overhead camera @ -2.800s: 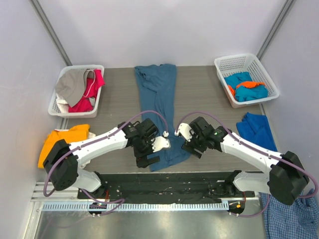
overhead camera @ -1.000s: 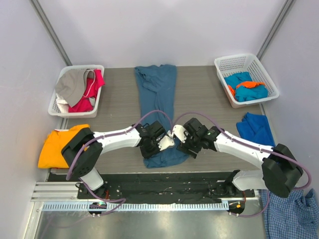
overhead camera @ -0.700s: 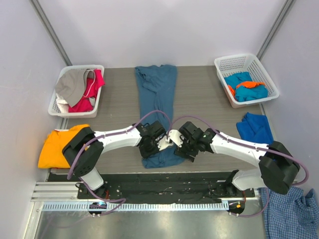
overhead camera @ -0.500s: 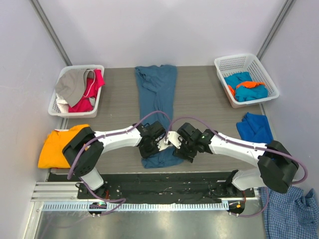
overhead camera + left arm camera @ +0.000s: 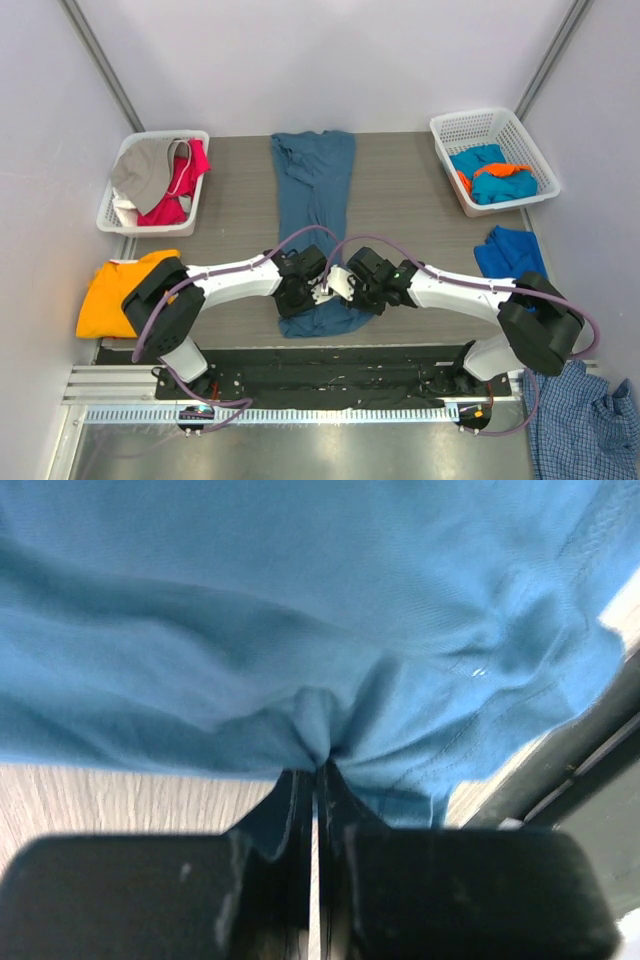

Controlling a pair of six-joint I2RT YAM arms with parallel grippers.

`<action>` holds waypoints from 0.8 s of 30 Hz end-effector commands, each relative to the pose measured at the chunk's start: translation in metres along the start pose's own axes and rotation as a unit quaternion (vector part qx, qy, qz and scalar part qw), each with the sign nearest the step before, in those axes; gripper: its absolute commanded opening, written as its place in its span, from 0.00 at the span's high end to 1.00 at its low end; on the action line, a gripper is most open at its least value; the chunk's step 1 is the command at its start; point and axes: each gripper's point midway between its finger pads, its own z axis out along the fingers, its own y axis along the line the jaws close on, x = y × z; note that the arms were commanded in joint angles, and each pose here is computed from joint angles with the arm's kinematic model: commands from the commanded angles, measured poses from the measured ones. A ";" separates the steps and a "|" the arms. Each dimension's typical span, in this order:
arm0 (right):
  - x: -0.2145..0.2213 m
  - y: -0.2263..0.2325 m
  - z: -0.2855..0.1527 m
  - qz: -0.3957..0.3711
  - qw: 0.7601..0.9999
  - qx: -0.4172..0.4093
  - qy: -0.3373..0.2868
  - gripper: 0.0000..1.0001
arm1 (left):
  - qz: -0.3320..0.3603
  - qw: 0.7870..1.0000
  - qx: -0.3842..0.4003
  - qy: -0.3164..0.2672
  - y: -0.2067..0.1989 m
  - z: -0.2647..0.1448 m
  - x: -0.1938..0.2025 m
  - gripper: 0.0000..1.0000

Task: Fold and stack the t-shirts
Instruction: Grab the bottom of the folded rectangular tshirt with both arms

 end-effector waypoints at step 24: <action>-0.031 -0.008 -0.072 -0.003 0.999 0.043 -0.013 0.99 | 0.034 0.988 -0.110 -0.098 0.019 -0.071 0.012 1.00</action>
